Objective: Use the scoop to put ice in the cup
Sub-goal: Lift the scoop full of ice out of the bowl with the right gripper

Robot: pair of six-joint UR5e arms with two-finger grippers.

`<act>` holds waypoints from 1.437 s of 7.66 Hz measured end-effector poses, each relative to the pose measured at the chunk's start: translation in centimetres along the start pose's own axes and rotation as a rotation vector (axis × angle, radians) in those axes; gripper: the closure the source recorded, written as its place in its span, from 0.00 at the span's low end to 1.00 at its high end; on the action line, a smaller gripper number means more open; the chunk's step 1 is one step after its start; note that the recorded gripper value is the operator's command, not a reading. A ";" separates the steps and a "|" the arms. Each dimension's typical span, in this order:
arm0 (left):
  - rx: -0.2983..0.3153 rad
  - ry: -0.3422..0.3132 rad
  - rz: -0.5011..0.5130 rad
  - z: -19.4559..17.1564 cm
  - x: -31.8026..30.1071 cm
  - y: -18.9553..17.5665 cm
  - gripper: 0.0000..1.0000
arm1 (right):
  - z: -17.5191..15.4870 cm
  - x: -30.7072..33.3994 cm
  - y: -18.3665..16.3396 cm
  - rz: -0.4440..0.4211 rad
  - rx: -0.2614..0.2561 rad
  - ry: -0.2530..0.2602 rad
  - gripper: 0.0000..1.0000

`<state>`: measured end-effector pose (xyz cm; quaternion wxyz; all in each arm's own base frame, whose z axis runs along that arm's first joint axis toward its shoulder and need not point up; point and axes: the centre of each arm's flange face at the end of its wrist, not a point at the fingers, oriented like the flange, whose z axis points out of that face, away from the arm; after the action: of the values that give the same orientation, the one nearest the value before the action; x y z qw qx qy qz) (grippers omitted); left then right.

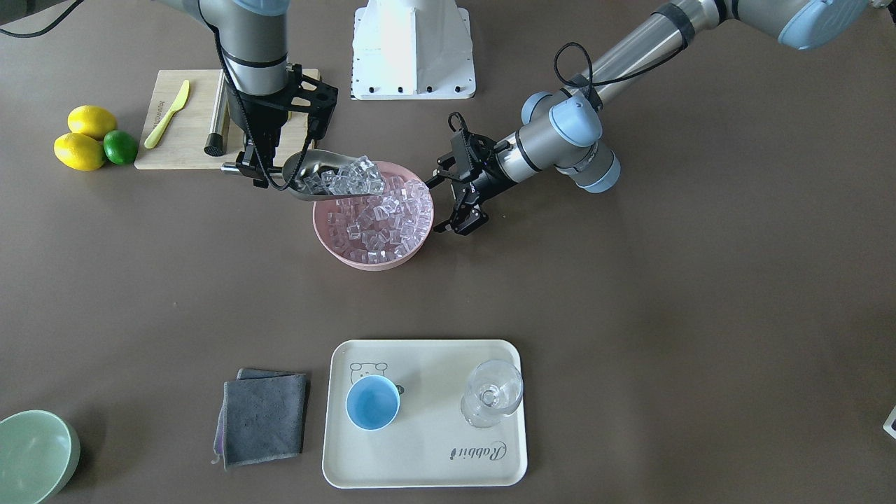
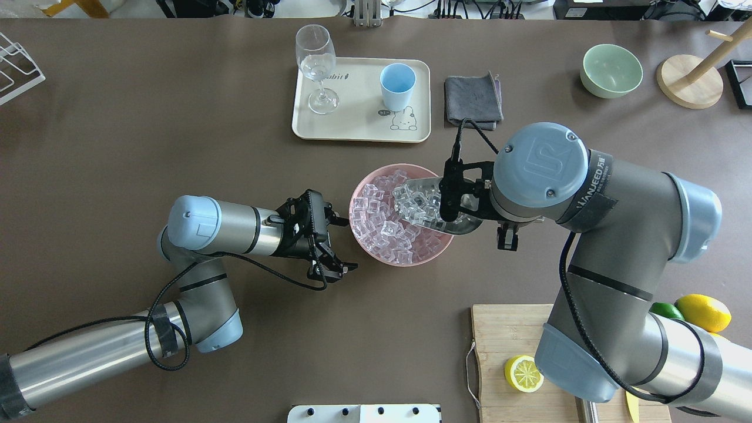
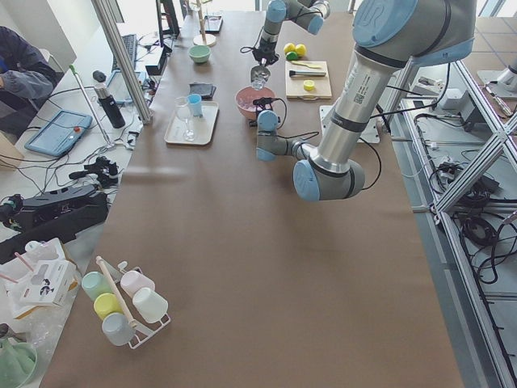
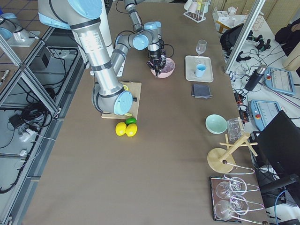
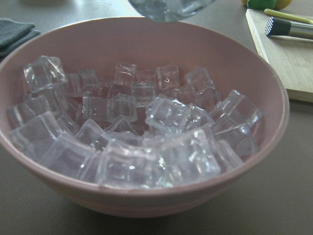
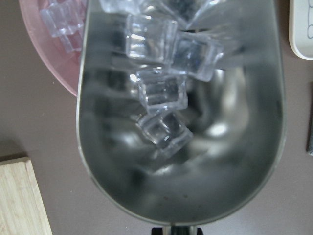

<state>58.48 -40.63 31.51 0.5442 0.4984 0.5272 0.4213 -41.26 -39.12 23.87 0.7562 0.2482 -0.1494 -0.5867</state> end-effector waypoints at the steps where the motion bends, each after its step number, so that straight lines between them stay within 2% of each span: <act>1: -0.001 0.000 -0.001 0.0 0.0 0.0 0.02 | -0.4 0.7 0.5 0.025 0.028 -0.001 1.00; 4: -0.008 -0.006 -0.004 -0.2 -0.3 -0.1 0.02 | -1.6 2.4 1.2 0.150 0.149 0.000 1.00; 7: -0.062 -0.037 -0.020 -2.1 -0.9 -1.4 0.02 | -2.3 3.2 1.3 0.239 0.260 0.008 1.00; 9: -0.166 -0.070 -0.062 -4.8 -0.4 -2.4 0.02 | -1.8 3.4 1.5 0.255 0.264 -0.009 1.00; 11: -0.304 -0.128 -0.123 -8.9 -0.5 -2.8 0.02 | -2.0 4.1 1.8 0.268 0.272 -0.006 1.00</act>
<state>49.40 -40.68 29.34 0.6703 0.4031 0.4515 0.4294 -37.71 -42.29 22.94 0.7866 0.3241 -0.2614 -0.4558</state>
